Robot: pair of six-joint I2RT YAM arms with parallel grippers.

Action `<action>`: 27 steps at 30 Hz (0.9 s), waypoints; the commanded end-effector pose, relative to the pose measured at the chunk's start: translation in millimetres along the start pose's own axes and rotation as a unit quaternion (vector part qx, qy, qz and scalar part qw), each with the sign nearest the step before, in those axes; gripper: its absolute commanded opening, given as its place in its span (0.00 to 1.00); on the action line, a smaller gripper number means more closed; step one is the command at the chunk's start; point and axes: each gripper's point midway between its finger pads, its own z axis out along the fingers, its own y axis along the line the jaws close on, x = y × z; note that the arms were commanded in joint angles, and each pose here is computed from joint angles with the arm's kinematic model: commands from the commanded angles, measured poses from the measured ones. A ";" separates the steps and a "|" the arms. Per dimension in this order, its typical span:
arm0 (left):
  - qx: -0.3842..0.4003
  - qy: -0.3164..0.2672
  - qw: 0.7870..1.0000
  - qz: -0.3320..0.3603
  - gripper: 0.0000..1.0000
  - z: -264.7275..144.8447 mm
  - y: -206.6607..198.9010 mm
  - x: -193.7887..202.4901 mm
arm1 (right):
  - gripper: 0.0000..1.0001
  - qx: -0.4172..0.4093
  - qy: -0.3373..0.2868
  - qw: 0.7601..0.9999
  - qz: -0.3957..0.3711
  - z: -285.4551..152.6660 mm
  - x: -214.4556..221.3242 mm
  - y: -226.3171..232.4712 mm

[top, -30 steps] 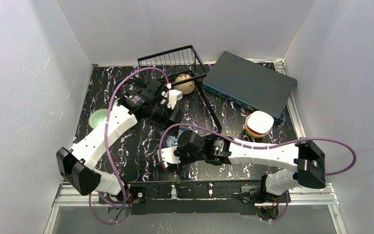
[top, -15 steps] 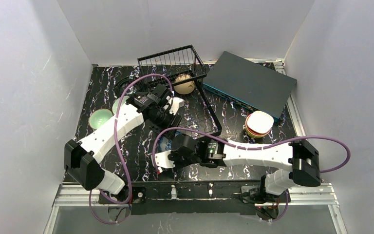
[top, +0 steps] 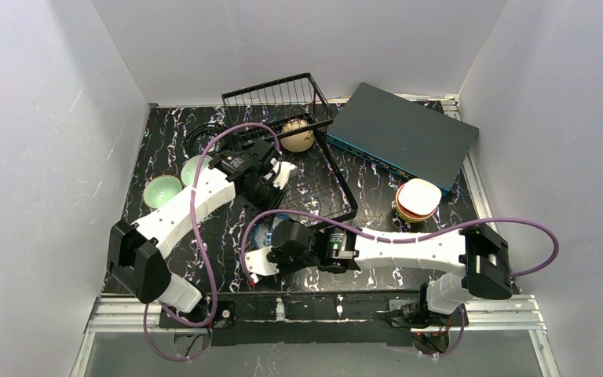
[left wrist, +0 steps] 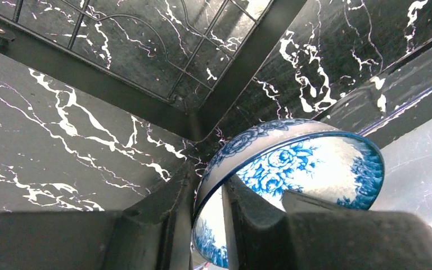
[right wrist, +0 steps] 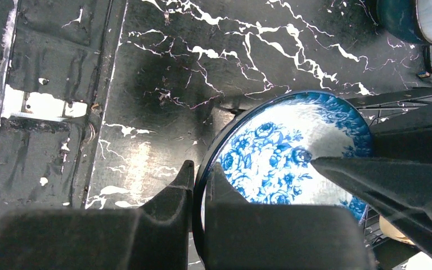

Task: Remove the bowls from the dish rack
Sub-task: Place the bowl with the bowl.

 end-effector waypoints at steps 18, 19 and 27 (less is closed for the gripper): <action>-0.039 -0.078 0.996 -0.005 0.00 -32.8 9.8 8.7 | 0.66 0.045 -0.017 0.999 0.017 -17.1 -17.2 -20.9; -0.042 -0.084 0.996 -0.007 0.00 -35.2 10.5 7.5 | 0.70 0.050 -0.017 0.998 0.021 -19.1 -16.7 -22.1; -0.097 -0.136 0.985 -0.050 0.00 -54.9 29.6 6.5 | 0.98 0.120 0.015 0.991 0.063 -34.7 5.7 -37.0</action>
